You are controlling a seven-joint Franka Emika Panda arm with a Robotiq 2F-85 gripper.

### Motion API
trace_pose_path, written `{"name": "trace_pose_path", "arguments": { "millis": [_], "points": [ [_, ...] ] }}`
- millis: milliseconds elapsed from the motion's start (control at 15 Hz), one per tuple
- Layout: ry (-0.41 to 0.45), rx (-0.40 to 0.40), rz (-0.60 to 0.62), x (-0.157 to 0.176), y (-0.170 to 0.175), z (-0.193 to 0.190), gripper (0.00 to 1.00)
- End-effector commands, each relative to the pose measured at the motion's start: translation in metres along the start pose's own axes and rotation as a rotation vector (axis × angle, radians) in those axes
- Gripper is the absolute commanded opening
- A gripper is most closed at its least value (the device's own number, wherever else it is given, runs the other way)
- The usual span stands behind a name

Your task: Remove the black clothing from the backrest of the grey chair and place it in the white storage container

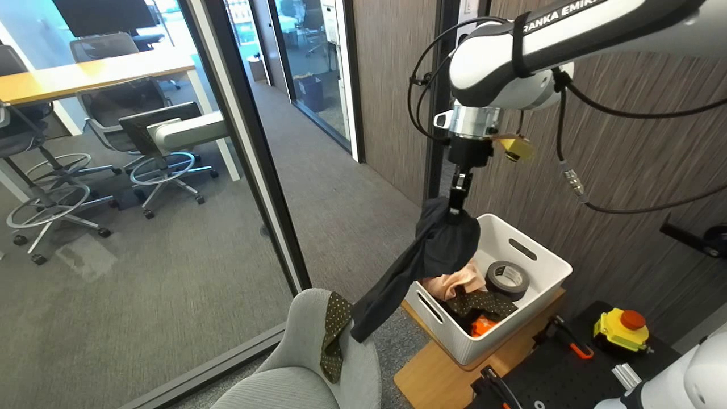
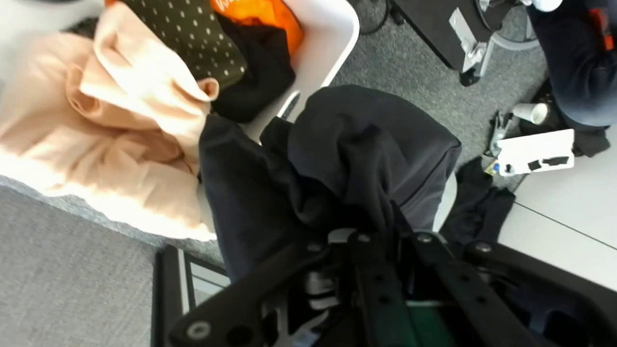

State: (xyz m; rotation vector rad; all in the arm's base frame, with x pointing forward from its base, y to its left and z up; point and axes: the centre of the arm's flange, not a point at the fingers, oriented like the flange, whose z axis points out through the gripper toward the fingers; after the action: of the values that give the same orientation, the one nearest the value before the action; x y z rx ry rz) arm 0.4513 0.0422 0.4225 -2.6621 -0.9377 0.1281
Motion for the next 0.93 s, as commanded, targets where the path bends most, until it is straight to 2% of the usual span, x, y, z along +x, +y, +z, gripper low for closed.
{"name": "trace_pose_path", "arguments": {
  "millis": [0,133,267,533,867],
  "points": [
    [-0.088,-0.117,0.126,-0.045,-0.02,-0.025,0.09],
    [-0.137,-0.171,0.185,-0.061,-0.009,-0.031,0.07],
    [-0.209,-0.259,0.26,-0.074,0.009,-0.033,0.07],
    [-0.322,-0.375,0.426,-0.09,0.058,-0.015,0.08],
    [-0.41,-0.37,0.538,-0.103,0.097,0.023,0.09]
  ]
}}
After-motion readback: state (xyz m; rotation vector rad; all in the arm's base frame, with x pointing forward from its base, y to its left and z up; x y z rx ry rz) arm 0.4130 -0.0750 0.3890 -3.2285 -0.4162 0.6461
